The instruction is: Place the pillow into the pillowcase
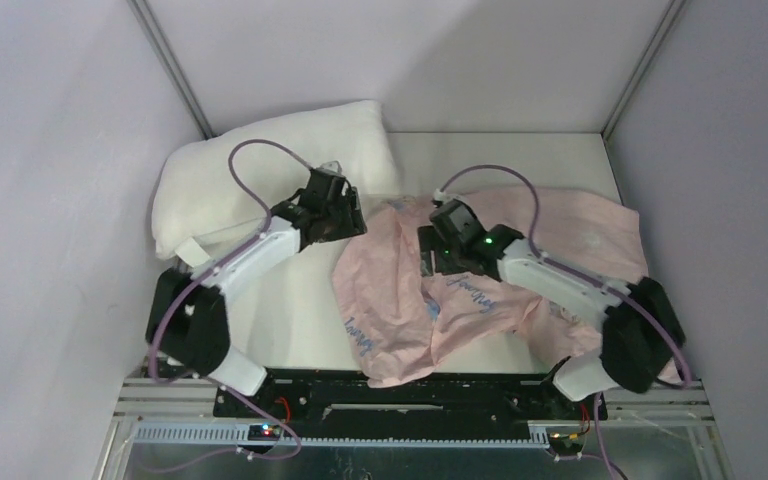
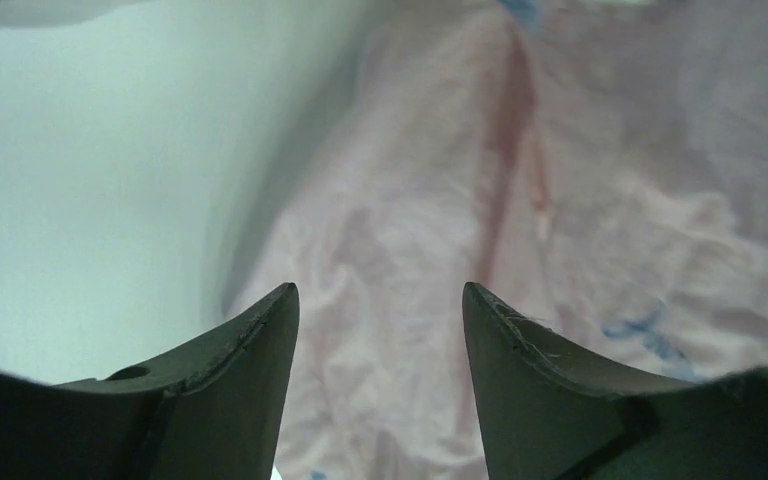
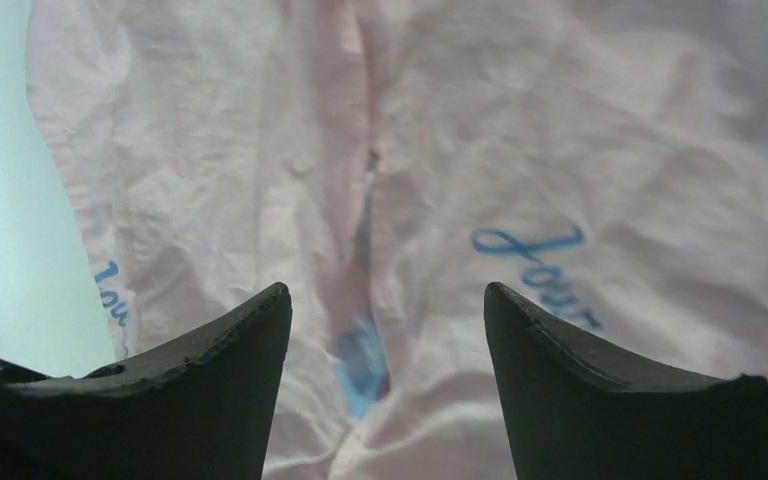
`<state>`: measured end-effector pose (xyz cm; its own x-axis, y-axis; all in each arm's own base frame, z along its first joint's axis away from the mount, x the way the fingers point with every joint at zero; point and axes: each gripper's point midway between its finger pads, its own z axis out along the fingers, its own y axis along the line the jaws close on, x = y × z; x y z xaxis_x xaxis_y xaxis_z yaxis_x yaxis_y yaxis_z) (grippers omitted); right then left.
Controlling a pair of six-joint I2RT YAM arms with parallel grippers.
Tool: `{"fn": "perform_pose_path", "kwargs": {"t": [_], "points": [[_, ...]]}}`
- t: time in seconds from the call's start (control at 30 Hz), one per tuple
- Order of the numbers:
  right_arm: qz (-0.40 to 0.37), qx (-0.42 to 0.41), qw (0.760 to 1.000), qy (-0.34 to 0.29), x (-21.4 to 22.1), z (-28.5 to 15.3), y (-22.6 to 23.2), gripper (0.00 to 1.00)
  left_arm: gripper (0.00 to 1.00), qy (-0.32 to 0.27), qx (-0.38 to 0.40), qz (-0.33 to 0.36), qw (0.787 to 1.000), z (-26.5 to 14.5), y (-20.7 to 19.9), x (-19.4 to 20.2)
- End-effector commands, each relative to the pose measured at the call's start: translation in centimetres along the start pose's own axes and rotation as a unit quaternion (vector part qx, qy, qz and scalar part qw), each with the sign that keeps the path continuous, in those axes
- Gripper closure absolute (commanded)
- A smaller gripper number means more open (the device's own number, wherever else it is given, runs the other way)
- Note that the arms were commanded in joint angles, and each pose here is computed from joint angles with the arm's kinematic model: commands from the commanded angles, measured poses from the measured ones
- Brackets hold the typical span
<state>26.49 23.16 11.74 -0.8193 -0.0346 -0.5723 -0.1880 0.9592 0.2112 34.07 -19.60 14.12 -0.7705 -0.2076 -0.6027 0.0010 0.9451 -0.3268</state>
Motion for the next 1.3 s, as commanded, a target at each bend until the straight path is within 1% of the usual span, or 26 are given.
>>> {"fn": "perform_pose_path", "kwargs": {"t": [0.0,0.1,0.2,0.27,0.3,0.37,0.43,0.47,0.5,0.57,0.6,0.63,0.73,0.8,0.87,0.97,1.03,1.1,1.13,1.17,1.23,1.27], "points": [[-0.05,-0.054,0.997,-0.012,-2.1,2.6,4.9,0.29,0.36,0.01,-0.027,-0.029,0.999,4.7,2.5,-0.5],[-0.076,-0.036,0.996,0.011,-0.9,4.8,5.9,0.29,0.36,0.018,-0.018,-0.026,0.999,6.7,2.3,-1.4],[-0.089,-0.006,0.995,0.037,1.0,6.8,5.4,0.32,0.35,0.028,-0.018,-0.015,0.999,8.1,2.0,-1.8],[-0.091,0.013,0.995,0.05,1.9,7.7,4.7,0.37,0.35,0.034,-0.022,-0.012,0.999,9.2,2.0,-1.8],[-0.092,0.023,0.994,0.055,2.3,7.9,4.4,0.42,0.36,0.038,-0.021,-0.01,0.999,9.8,2.0,-1.7],[-0.096,0.041,0.993,0.059,2.7,7.9,3.8,0.52,0.41,0.048,-0.022,-0.011,0.999,10.8,2.0,-1.2],[-0.1,0.053,0.992,0.059,2.8,7.5,3.3,0.72,0.59,0.052,-0.005,-0.013,0.999,11.2,1.4,-1.0],[-0.101,0.055,0.992,0.059,3.0,7.3,3.2,0.78,0.69,0.047,-0.001,-0.014,0.999,11.1,1.2,-1.3],[-0.099,0.055,0.992,0.057,3.0,7.0,3.1,0.84,0.8,0.037,0.004,-0.012,0.999,10.5,0.8,-2.1],[-0.097,0.049,0.992,0.058,3.3,6.2,3.1,0.94,0.97,0.008,0.019,-0.004,1.0,9.0,-0.4,-4.1],[-0.094,0.042,0.993,0.059,3.4,5.9,3.2,0.97,1.0,-0.008,0.034,0.005,0.999,8.0,-1.5,-5.3],[-0.092,0.037,0.993,0.062,3.6,5.5,3.2,0.99,1.0,-0.023,0.05,0.017,0.998,6.9,-2.7,-6.5],[-0.084,0.023,0.994,0.065,4.2,4.3,3.3,1.0,1.0,-0.066,0.075,0.07,0.993,2.6,-7.1,-9.1],[-0.078,0.022,0.995,0.064,4.4,3.5,3.0,1.0,1.0,-0.083,0.079,0.093,0.989,0.2,-9.3,-9.7],[-0.07,0.026,0.995,0.06,4.6,2.7,2.4,1.0,1.0,-0.06,0.088,0.091,0.99,-0.2,-10.4,-8.3],[-0.052,0.036,0.996,0.061,5.5,2.0,1.1,1.0,0.99,0.018,0.116,0.088,0.989,1.4,-11.6,-2.3],[-0.029,0.032,0.997,0.056,6.1,1.6,0.3,1.0,0.91,0.073,0.122,0.096,0.985,3.0,-11.4,2.5],[-0.003,0.021,0.998,0.056,6.9,1.9,-0.4,1.0,0.78,0.129,0.111,0.093,0.981,4.6,-9.9,7.4],[0.008,0.018,0.998,0.061,7.4,2.1,-0.8,1.0,0.73,0.143,0.111,0.085,0.98,5.0,-9.3,8.9],[0.017,0.016,0.998,0.066,7.8,2.3,-1.2,1.0,0.63,0.147,0.115,0.076,0.979,5.2,-8.9,9.7],[0.026,0.02,0.997,0.074,8.6,2.7,-1.9,1.0,0.49,0.142,0.118,0.072,0.98,4.9,-8.5,10.1],[0.029,0.022,0.996,0.078,8.9,2.9,-2.1,1.0,0.46,0.141,0.116,0.074,0.98,4.8,-8.2,10.1]]}}
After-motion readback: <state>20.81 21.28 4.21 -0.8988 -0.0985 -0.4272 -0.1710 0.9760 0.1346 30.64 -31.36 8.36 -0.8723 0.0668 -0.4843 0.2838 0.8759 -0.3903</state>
